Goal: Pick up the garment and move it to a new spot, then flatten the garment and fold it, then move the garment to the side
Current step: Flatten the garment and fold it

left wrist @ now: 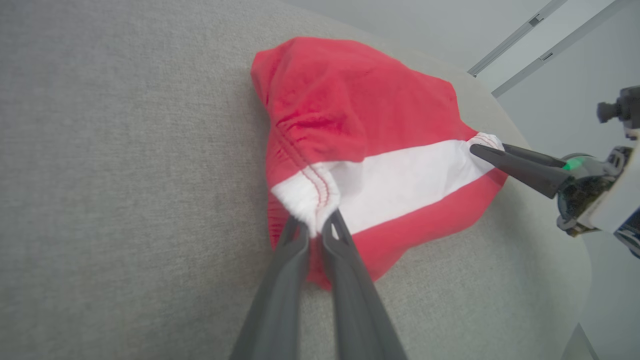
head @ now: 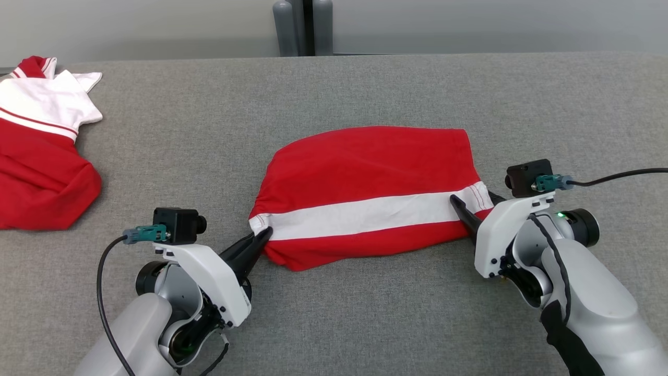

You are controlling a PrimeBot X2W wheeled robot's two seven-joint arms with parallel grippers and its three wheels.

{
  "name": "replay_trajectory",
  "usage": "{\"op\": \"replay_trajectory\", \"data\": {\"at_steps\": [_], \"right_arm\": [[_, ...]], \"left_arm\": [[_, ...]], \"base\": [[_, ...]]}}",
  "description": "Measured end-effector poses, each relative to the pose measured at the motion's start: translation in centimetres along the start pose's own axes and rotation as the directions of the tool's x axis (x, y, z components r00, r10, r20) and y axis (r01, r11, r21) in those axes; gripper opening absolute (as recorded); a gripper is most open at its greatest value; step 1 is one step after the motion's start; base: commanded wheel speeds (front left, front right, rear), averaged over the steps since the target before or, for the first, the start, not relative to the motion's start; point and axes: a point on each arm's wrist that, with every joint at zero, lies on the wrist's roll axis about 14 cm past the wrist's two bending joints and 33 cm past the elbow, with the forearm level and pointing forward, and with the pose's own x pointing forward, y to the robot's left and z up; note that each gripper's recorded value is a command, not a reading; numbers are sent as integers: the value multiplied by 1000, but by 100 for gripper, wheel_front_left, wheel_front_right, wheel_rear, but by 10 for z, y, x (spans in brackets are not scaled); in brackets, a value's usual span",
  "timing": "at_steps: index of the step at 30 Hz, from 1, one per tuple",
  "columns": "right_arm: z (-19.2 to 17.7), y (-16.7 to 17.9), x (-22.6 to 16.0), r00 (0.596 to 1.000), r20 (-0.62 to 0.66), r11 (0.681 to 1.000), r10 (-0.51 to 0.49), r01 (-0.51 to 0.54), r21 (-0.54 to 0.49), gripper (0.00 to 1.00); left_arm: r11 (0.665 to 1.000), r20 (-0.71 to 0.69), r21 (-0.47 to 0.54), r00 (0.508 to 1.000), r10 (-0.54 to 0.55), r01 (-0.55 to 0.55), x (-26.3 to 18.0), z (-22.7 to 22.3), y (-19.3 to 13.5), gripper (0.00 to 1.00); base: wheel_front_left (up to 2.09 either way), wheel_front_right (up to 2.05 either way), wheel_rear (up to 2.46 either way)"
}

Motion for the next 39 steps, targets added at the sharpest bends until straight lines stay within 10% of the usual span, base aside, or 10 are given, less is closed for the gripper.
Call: {"op": "replay_trajectory", "data": {"at_steps": [12, 14, 27, 39], "right_arm": [[7, 3, 1, 999, 39, 1000, 11, -12, 3, 25], [14, 3, 1, 997, 73, 1000, 10, -11, 3, 2], [90, 4, -23, 932, 362, 999, 16, -32, 37, 0], [174, 2, -89, 777, 629, 999, 14, -36, 23, 0]], "left_arm": [[1000, 2, -2, 1000, 2, -2, 0, 0, 2, 0], [1000, 18, -3, 1000, 2, -2, 0, 3, 2, 0], [994, 301, -53, 950, -79, 100, -16, 79, -26, 0], [973, 504, -4, 840, -199, 233, -62, 152, -73, 0]], "base": [[0, 0, 0], [0, 0, 0], [0, 0, 0], [0, 0, 0]]}}
